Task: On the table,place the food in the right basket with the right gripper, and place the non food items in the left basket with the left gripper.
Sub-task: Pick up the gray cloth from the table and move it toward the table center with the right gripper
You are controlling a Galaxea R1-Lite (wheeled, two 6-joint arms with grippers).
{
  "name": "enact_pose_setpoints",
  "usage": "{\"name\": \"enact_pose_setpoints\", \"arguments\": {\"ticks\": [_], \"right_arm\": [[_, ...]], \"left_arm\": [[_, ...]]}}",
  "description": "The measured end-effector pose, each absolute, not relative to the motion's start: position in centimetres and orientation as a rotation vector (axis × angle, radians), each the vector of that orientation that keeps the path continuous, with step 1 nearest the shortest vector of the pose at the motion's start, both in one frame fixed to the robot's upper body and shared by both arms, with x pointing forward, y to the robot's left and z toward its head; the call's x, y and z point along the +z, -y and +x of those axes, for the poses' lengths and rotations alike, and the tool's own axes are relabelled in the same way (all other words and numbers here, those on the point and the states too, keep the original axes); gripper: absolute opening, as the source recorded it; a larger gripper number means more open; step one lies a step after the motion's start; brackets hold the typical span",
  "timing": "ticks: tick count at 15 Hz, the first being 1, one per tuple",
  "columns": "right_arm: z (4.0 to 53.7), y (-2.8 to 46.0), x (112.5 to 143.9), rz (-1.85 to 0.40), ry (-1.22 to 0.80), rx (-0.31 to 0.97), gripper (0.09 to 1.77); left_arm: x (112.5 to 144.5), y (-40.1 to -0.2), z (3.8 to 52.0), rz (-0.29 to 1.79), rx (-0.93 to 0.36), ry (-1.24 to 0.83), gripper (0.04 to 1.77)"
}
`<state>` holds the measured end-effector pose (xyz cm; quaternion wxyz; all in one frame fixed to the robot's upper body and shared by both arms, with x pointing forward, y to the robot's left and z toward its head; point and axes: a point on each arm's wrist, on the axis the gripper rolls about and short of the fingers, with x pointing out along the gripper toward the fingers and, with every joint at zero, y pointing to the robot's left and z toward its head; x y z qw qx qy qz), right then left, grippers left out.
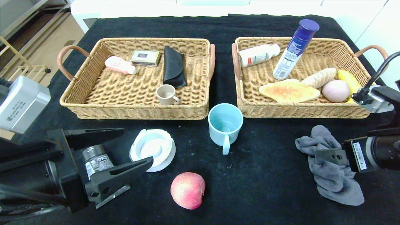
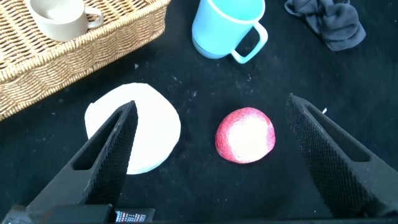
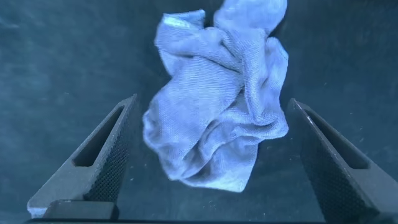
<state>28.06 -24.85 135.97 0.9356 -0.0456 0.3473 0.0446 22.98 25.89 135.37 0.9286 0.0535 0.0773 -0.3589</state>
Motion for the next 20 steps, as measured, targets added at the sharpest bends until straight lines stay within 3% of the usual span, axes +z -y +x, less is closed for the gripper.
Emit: {"name": "enact_pose_setpoints", "arguments": {"ticks": [12,16,20], "right_arm": [[31.1,24.6,130.9,-0.095,-0.788,0.049,1.7],[31.2,24.5,130.5,-0.1,-0.8,0.046,1.12],[31.4,24.4,130.3,-0.103,-0.806,0.045,0.68]], "left_arm": [[135.4,-25.9,22.9,0.12,-0.737,-0.153,1.72],[135.3,-25.9,22.9,0.121,-0.738,-0.154,1.72],[135.6,-25.9,22.9,0.121,-0.737,-0.147,1.72]]}}
